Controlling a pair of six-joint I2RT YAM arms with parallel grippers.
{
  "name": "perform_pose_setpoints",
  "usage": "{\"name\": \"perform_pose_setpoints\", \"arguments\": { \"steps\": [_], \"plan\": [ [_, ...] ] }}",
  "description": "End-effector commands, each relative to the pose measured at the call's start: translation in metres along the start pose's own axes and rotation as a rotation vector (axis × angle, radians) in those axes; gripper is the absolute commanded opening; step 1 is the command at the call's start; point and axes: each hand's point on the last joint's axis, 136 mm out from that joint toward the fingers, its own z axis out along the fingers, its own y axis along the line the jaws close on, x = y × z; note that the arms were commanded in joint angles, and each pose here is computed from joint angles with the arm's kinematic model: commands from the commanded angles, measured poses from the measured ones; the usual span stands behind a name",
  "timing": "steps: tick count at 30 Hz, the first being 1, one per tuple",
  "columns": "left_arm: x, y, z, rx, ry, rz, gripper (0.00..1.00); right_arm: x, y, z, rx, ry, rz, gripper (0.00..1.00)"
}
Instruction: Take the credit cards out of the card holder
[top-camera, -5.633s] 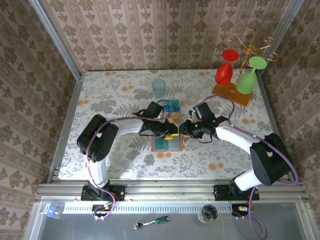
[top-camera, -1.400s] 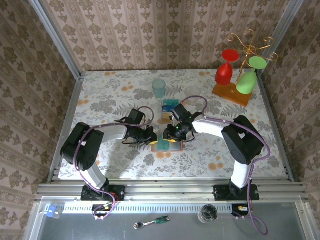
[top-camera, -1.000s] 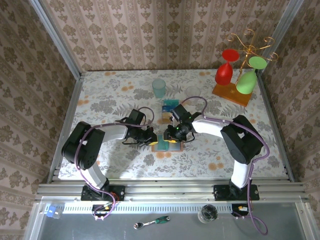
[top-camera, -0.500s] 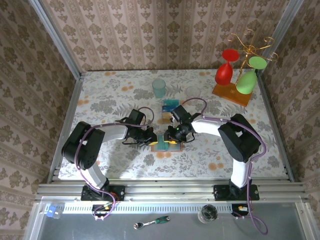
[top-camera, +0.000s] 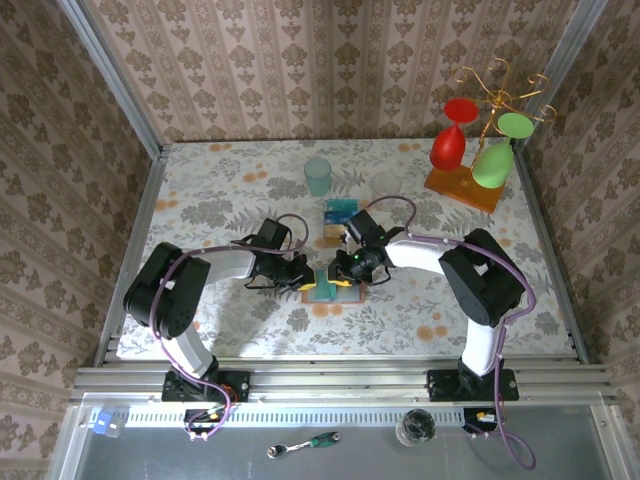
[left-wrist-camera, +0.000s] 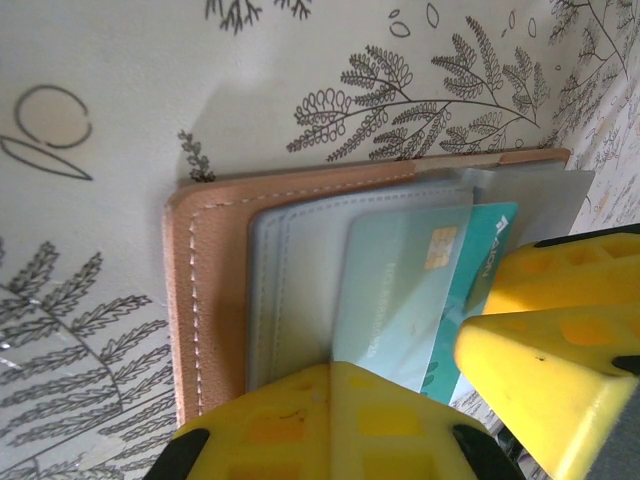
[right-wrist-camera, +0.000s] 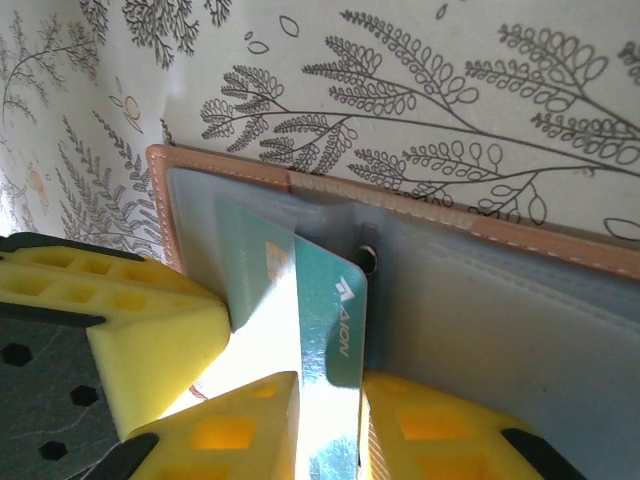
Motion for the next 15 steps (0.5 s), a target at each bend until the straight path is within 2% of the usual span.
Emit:
{"name": "perform_pose_setpoints", "arguments": {
  "steps": [1, 7, 15],
  "plan": [
    [0.006, 0.014, 0.005, -0.047, 0.027, -0.011, 0.00, 0.001, 0.005, -0.010, -0.025, -0.008, 0.006, 0.17],
    [0.006, 0.014, 0.004, -0.048, 0.025, -0.013, 0.00, 0.001, 0.002, -0.011, -0.016, -0.015, 0.005, 0.12],
    [0.006, 0.014, 0.003, -0.047, 0.022, -0.012, 0.00, 0.001, -0.011, -0.016, 0.014, -0.023, 0.010, 0.10]
  ]
}}
